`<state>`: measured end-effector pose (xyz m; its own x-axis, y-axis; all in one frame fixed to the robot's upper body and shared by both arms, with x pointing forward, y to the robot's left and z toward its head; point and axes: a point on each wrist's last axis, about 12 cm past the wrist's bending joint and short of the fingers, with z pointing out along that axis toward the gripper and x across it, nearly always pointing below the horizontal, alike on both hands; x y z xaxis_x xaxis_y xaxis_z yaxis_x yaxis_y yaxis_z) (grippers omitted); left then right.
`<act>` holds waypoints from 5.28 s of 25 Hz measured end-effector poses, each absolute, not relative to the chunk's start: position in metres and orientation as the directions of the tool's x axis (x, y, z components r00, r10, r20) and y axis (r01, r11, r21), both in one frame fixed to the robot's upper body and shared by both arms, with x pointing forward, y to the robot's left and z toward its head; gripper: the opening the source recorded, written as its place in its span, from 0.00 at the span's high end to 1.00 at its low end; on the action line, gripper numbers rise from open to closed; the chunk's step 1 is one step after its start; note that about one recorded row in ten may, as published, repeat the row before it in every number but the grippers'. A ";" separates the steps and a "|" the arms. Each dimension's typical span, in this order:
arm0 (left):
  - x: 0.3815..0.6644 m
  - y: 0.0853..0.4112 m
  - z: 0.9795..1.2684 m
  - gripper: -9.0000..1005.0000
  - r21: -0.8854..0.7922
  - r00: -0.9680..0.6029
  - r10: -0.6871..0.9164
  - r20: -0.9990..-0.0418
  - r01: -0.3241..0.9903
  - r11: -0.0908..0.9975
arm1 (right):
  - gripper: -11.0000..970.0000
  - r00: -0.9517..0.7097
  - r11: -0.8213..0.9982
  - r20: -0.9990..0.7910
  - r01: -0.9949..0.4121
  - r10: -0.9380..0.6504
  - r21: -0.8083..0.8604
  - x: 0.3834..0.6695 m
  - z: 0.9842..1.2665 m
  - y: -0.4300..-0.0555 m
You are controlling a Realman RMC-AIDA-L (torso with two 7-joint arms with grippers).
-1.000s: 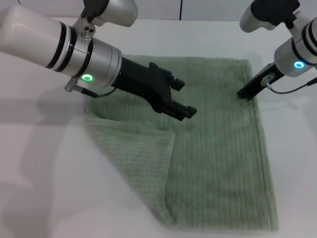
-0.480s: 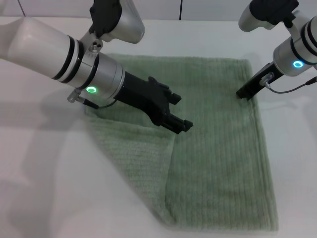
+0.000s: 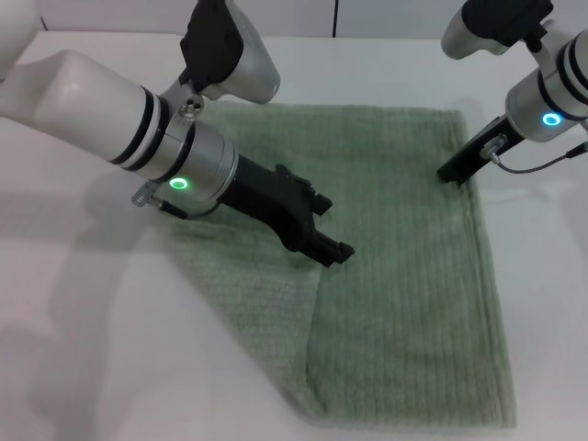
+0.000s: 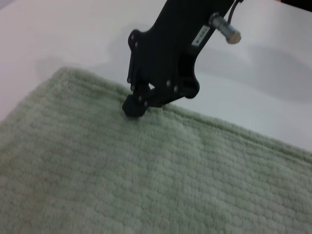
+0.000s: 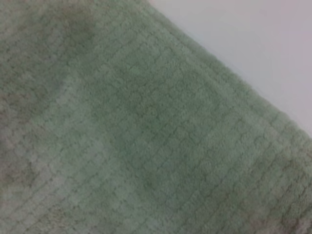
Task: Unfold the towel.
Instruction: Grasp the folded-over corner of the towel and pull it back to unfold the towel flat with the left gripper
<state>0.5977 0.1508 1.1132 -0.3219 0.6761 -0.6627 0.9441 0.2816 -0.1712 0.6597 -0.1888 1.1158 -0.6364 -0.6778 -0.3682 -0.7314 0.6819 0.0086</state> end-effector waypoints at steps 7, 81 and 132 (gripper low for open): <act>0.598 0.151 1.110 0.20 -0.177 -0.332 0.683 -0.651 0.941 0.288 | 0.99 -0.637 0.682 -0.368 -0.731 -0.678 0.010 0.659 1.116 -0.188; 0.588 0.166 1.137 0.95 -0.187 -0.282 0.761 -0.584 0.959 0.211 | 0.99 -0.631 0.677 -0.358 -0.736 -0.688 -0.004 0.660 1.115 -0.191; 0.568 0.243 1.171 0.95 -0.343 -0.436 0.700 -0.565 0.896 0.282 | 0.99 -0.616 0.663 -0.352 -0.748 -0.704 -0.017 0.660 1.115 -0.189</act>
<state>0.5684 0.2426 1.1711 -0.4364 0.7003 -0.5649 0.8961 0.2820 -0.3427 0.6601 -0.1887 1.1149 -0.6164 -0.7043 -0.3520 -0.7481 0.6634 -0.0173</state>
